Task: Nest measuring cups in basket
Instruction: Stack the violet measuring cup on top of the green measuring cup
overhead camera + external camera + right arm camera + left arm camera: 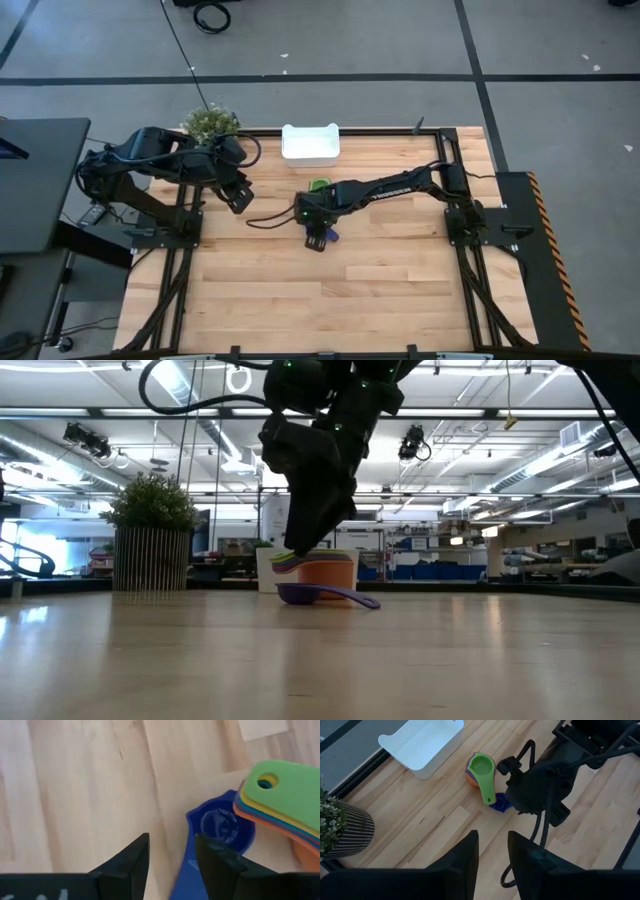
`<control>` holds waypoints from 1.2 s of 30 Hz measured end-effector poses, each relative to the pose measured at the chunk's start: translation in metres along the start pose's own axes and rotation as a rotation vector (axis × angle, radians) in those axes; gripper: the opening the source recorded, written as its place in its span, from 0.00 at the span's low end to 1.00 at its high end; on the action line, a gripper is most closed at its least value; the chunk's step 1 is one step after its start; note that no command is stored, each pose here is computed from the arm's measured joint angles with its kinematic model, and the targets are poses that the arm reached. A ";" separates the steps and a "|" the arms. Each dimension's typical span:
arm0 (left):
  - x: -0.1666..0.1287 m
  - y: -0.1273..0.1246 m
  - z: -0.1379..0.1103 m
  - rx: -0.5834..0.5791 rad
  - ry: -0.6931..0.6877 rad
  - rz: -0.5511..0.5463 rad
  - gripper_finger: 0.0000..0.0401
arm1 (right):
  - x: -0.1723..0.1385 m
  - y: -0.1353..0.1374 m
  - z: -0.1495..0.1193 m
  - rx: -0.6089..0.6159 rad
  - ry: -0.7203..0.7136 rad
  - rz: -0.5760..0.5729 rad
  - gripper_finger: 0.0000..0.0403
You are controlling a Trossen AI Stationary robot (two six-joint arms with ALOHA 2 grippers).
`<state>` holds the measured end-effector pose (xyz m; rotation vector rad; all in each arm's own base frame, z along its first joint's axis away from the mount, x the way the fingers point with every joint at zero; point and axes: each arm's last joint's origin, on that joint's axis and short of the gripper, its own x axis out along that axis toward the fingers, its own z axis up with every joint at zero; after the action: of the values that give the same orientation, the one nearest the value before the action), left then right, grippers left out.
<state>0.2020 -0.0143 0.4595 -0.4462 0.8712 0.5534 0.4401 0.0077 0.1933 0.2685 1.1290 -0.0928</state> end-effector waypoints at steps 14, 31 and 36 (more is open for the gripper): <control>0.000 0.000 0.000 0.000 0.000 0.000 0.28 | 0.002 -0.001 -0.001 -0.123 -0.009 -0.026 0.40; 0.000 0.000 0.000 0.000 0.000 0.000 0.28 | 0.010 -0.004 -0.006 -0.161 -0.013 -0.035 0.40; 0.000 0.000 0.000 0.000 0.000 0.000 0.28 | 0.019 -0.008 -0.016 -0.152 0.013 -0.045 0.40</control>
<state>0.2020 -0.0143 0.4596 -0.4466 0.8709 0.5535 0.4322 0.0051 0.1685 0.1091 1.1494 -0.0448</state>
